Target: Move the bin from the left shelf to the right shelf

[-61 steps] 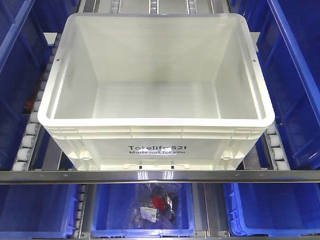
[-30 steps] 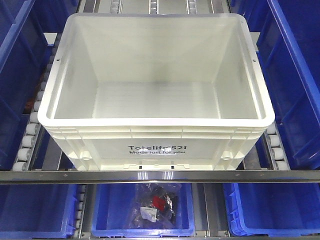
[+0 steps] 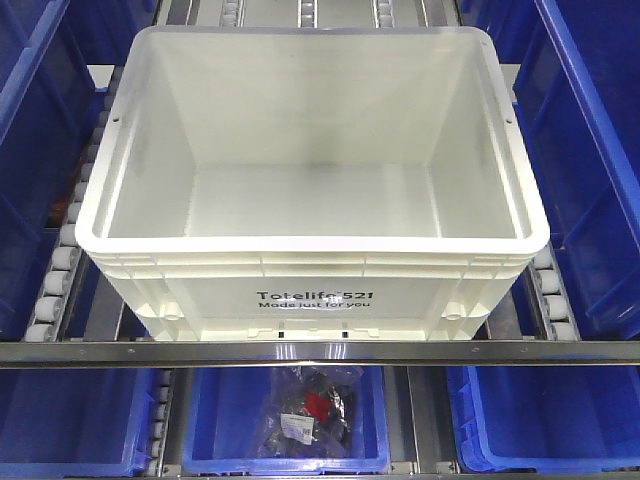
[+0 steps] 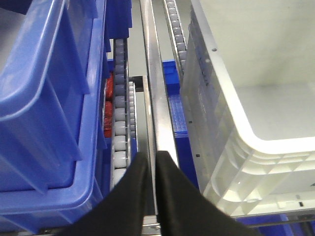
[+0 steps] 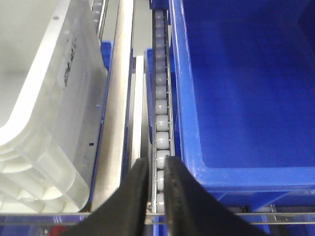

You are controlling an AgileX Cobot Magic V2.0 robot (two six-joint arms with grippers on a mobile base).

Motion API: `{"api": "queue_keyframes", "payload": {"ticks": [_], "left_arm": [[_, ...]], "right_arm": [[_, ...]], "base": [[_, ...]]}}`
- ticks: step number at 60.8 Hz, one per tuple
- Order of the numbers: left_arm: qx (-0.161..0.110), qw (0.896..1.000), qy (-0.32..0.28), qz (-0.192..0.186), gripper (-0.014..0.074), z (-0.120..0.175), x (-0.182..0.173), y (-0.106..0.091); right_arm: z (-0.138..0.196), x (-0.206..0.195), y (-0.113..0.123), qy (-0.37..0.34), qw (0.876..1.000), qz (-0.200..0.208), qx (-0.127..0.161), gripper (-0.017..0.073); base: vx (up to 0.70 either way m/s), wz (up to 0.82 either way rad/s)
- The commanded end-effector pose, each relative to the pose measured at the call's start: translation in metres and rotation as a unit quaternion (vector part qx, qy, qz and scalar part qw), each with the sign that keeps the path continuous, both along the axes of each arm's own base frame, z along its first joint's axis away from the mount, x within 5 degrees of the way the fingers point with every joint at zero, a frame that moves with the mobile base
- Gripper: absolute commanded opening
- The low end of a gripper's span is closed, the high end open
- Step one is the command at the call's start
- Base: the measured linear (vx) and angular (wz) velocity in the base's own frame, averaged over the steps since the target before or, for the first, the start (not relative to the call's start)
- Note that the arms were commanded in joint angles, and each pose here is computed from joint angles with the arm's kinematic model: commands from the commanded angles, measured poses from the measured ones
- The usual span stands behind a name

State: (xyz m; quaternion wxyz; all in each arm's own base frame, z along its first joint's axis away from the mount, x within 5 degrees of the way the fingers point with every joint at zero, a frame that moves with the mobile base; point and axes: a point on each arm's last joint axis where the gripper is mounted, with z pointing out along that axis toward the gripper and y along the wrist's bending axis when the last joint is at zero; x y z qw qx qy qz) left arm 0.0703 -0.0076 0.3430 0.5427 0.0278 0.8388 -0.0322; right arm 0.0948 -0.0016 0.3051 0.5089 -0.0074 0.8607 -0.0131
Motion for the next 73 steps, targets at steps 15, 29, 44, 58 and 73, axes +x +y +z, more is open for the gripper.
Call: {"api": "queue_keyframes", "payload": {"ticks": [15, 29, 44, 58, 73], "left_arm": [[-0.018, 1.000, -0.021, -0.010, 0.0547, 0.017, 0.011, -0.003], [0.013, 0.997, 0.015, -0.074, 0.0608, 0.037, 0.031, -0.012], [0.047, 0.981, 0.068, -0.175, 0.0592, 0.035, 0.064, -0.036], [0.051, 0.975, 0.109, -0.186, 0.0592, 0.040, 0.111, -0.053], [0.008, 0.973, 0.182, -0.141, 0.0592, 0.033, 0.177, -0.067]], "right_arm": [[0.021, 0.023, 0.009, 0.022, 0.998, 0.046, 0.022, 0.0706], [0.040, 0.053, 0.022, 0.084, 0.988, 0.119, 0.045, 0.0695], [0.054, 0.093, 0.039, 0.124, 0.972, 0.193, 0.045, 0.0579], [0.061, 0.133, 0.063, 0.165, 0.974, 0.153, -0.021, 0.0584], [0.054, 0.183, 0.079, 0.222, 0.972, 0.077, -0.003, 0.0643]], "base": [[0.00, 0.00], [0.00, 0.00], [0.00, 0.00], [0.00, 0.00], [0.00, 0.00]]}}
